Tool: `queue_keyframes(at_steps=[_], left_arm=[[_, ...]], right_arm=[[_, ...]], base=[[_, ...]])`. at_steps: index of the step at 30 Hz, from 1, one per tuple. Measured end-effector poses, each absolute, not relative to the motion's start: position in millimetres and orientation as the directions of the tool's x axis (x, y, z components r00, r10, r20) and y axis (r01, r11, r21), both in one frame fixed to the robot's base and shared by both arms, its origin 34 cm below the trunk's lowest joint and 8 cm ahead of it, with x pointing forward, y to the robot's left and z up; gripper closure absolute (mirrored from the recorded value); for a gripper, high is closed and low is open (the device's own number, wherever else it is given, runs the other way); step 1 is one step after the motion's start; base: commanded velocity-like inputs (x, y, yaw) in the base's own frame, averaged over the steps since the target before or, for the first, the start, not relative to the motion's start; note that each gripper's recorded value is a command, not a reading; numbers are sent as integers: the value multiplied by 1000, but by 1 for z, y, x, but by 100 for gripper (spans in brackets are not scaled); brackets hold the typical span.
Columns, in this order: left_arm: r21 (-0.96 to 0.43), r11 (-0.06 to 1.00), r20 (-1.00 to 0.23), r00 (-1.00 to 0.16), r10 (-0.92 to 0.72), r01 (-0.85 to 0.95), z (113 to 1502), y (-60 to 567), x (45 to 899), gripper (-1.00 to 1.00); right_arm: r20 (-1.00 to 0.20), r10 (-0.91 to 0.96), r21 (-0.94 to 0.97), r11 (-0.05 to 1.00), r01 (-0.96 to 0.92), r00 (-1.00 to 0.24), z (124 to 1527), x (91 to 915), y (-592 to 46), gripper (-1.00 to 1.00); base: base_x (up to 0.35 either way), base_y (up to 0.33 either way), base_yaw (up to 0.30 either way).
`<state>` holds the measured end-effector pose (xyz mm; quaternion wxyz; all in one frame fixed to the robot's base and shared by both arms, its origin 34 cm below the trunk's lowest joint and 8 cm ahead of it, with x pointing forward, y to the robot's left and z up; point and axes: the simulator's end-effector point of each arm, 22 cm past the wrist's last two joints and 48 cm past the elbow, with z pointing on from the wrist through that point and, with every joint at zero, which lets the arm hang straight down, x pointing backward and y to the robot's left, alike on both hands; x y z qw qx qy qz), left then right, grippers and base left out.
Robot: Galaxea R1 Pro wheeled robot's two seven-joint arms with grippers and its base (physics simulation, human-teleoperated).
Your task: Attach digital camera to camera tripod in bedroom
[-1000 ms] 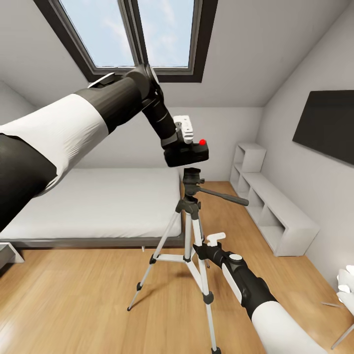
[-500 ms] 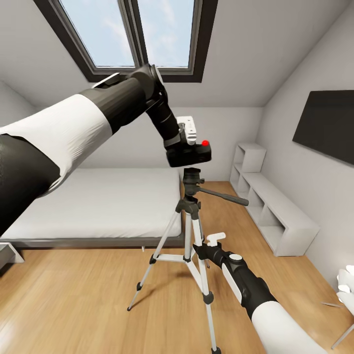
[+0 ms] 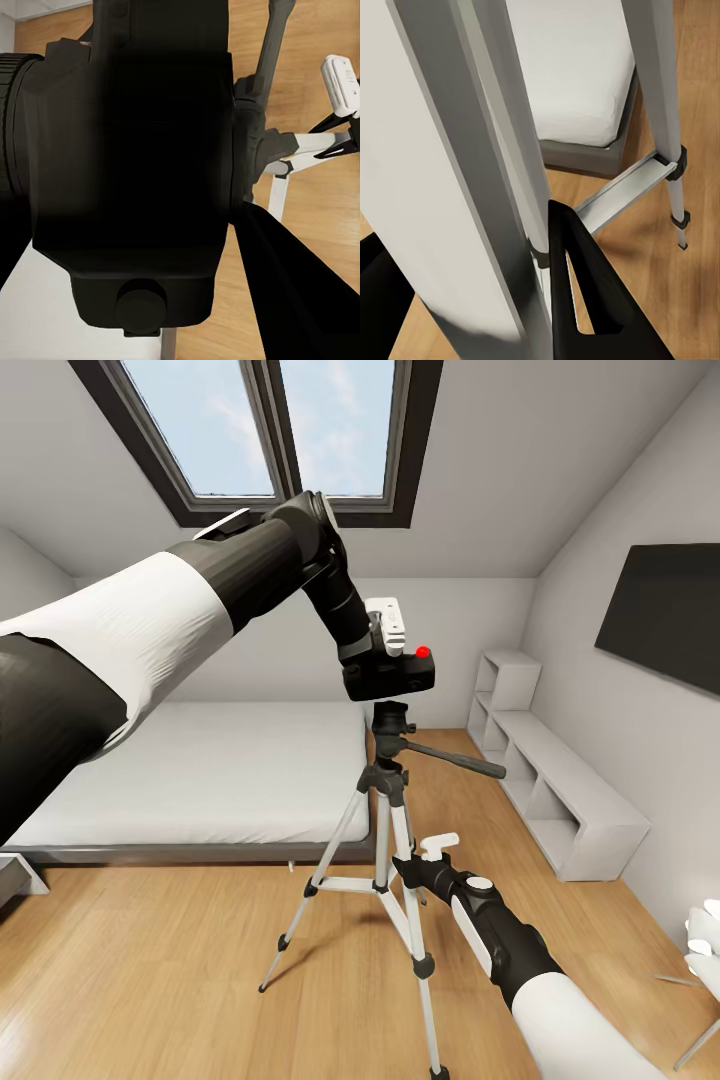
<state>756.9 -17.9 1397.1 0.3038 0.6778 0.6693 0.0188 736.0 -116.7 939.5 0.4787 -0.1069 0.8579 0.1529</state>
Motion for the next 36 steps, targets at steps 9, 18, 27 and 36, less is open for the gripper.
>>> queue_keyframes(at_steps=[9, 18, 27, 36], left_arm=[[435, 78, -381, 105, 919, 897, 1397, -18, 756, 100], [435, 73, -380, 110, 919, 897, 1397, -21, 755, 100], [438, 74, -379, 109, 919, 896, 1397, -21, 755, 100], [470, 86, -371, 108, 922, 879, 1398, -20, 763, 100]], right_arm=[[-854, -38, 159, 931, -330, -519, 939, 736, -117, 100], [-854, -37, 159, 931, -330, -519, 940, 736, -117, 100], [-854, -37, 160, 930, -330, -519, 939, 736, -117, 100], [-854, -36, 161, 930, -329, -519, 939, 736, -117, 100]], base=[[0, 0, 0], [0, 0, 0], [0, 0, 0], [0, 0, 0]])
